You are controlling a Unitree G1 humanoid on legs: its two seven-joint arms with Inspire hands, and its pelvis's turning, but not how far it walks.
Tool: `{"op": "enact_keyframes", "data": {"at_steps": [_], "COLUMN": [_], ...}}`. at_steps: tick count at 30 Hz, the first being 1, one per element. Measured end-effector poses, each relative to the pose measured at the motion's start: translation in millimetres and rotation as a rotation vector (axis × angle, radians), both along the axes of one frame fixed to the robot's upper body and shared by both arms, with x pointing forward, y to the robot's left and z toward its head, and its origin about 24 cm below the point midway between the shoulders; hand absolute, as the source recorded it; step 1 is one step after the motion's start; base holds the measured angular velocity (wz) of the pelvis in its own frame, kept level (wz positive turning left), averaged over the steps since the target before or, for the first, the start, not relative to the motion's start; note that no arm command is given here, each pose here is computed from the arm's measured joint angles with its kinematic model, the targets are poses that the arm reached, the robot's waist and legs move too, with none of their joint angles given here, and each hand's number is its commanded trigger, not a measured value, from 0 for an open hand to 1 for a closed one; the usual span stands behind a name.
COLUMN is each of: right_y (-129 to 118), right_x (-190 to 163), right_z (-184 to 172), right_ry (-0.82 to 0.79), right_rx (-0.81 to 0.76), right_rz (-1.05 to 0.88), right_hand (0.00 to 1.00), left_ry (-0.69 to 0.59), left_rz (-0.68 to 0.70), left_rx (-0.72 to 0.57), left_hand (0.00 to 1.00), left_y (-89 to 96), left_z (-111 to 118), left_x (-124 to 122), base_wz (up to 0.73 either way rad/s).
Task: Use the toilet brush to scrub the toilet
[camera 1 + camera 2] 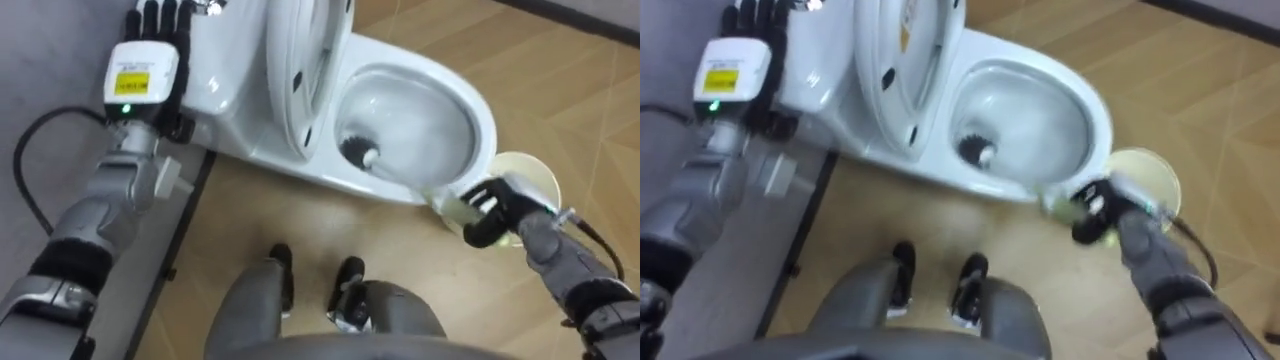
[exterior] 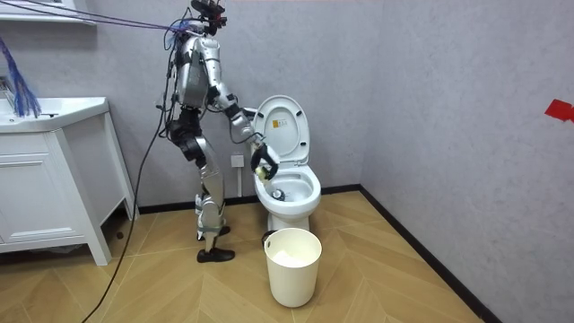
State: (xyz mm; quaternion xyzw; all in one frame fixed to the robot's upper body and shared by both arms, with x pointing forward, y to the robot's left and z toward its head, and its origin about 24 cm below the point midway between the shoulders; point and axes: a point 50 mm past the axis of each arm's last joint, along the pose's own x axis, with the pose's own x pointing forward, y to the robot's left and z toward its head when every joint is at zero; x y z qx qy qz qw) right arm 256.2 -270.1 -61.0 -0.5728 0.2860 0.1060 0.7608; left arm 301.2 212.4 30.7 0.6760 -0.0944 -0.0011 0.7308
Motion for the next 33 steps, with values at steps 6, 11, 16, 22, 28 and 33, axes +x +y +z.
{"op": "enact_keyframes", "data": {"at_steps": [6, 11, 16, 22, 28, 33], "right_y": [-5, 4, 7, 10, -1, -5], "right_x": [45, 59, 68, 87, 87, 82], "right_z": [44, 55, 64, 86, 89, 83], "right_ry": [-0.079, -0.109, -0.158, -0.308, -0.341, -0.325], "right_rx": [-0.251, -0.321, -0.169, 0.233, 0.377, 0.392], "right_rz": [0.153, 0.213, 0.095, -0.192, -0.348, -0.383], "right_hand": [1.00, 1.00, 1.00, 1.00, 1.00, 1.00], "left_ry": [-0.082, -0.128, -0.166, -0.178, -0.182, -0.155], "left_rz": [-0.140, -0.227, -0.266, -0.274, -0.239, -0.191], "left_rx": [0.024, 0.021, 0.010, 0.043, 0.054, 0.070], "left_hand": [0.00, 0.00, 0.00, 0.00, 0.00, 0.00], "left_y": [-21.5, -39.8, -44.7, -39.8, -37.6, -32.0], "left_z": [26, 37, 41, 45, 46, 41], "left_x": [17, 19, 17, 16, 18, 20], "base_wz": [0.12, 0.11, 0.08, 0.01, 0.03, -0.02]}}
